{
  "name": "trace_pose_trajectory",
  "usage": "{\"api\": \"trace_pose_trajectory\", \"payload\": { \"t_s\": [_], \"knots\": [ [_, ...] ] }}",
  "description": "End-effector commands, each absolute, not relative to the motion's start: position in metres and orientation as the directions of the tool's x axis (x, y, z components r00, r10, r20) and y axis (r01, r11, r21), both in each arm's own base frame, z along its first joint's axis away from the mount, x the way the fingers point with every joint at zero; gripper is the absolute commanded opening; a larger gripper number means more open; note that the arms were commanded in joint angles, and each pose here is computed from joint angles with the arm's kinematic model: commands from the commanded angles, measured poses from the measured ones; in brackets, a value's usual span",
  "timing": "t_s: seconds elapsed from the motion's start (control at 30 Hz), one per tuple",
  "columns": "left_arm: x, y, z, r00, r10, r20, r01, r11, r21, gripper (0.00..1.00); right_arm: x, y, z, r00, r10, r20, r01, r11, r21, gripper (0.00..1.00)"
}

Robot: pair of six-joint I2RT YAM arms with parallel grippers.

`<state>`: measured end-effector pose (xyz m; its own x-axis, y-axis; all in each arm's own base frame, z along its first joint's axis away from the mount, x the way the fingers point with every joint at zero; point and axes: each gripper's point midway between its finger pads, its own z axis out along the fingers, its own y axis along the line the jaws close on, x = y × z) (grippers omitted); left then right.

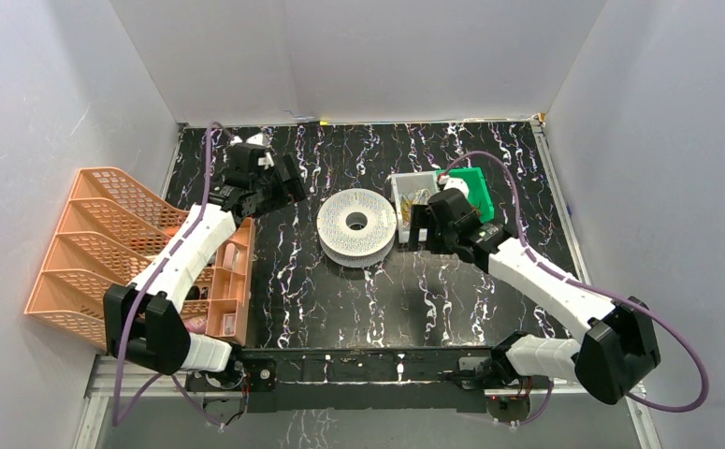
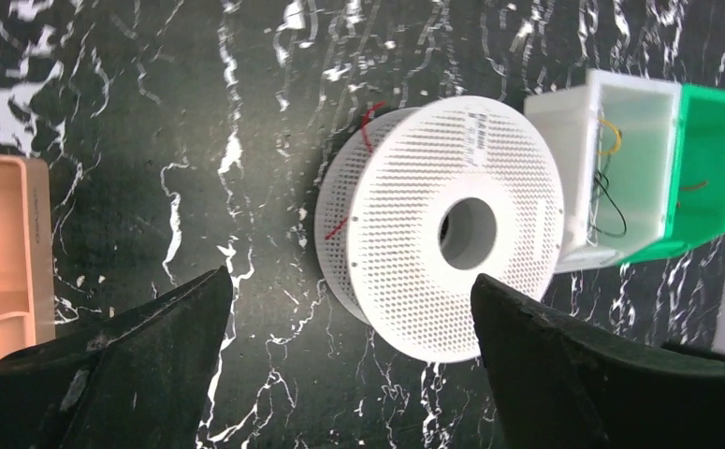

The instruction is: Wrap the cables

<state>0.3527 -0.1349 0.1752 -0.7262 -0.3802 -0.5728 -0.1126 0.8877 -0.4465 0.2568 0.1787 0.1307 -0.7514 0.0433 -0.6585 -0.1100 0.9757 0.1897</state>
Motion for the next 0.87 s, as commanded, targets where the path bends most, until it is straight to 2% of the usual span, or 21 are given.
{"api": "trace_pose_trajectory", "payload": {
  "t_s": [0.0,0.13,0.23,0.4,0.63,0.83],
  "knots": [
    [0.336,-0.149,0.212,-0.717,-0.128,-0.686,0.054,0.97,-0.238,0.98,0.27,0.173,0.144,-0.779,0.06,-0.624,-0.099,0.971,0.218,0.98],
    [0.32,-0.181,0.237,-0.676,0.041,-0.736,0.201,0.971,-0.13,0.98,0.278,0.156,0.148,-0.778,0.07,-0.624,-0.022,0.99,0.139,0.98],
    [0.311,-0.19,0.248,-0.651,0.098,-0.753,0.28,0.953,-0.118,0.98,0.28,0.142,0.16,-0.752,0.094,-0.652,0.037,0.994,0.1,0.98],
    [0.295,-0.183,0.267,-0.6,0.113,-0.792,0.331,0.936,-0.117,0.98,0.277,0.13,0.185,-0.676,0.129,-0.726,0.053,0.991,0.126,0.98],
    [0.269,-0.165,0.279,-0.556,0.058,-0.829,0.319,0.936,-0.149,0.98,0.265,0.117,0.228,-0.55,0.186,-0.814,0.028,0.978,0.205,0.98],
    [0.256,-0.152,0.28,-0.537,0.015,-0.844,0.291,0.942,-0.169,0.98,0.252,0.132,0.232,-0.562,0.168,-0.81,-0.089,0.961,0.261,0.98]
  ]
}}
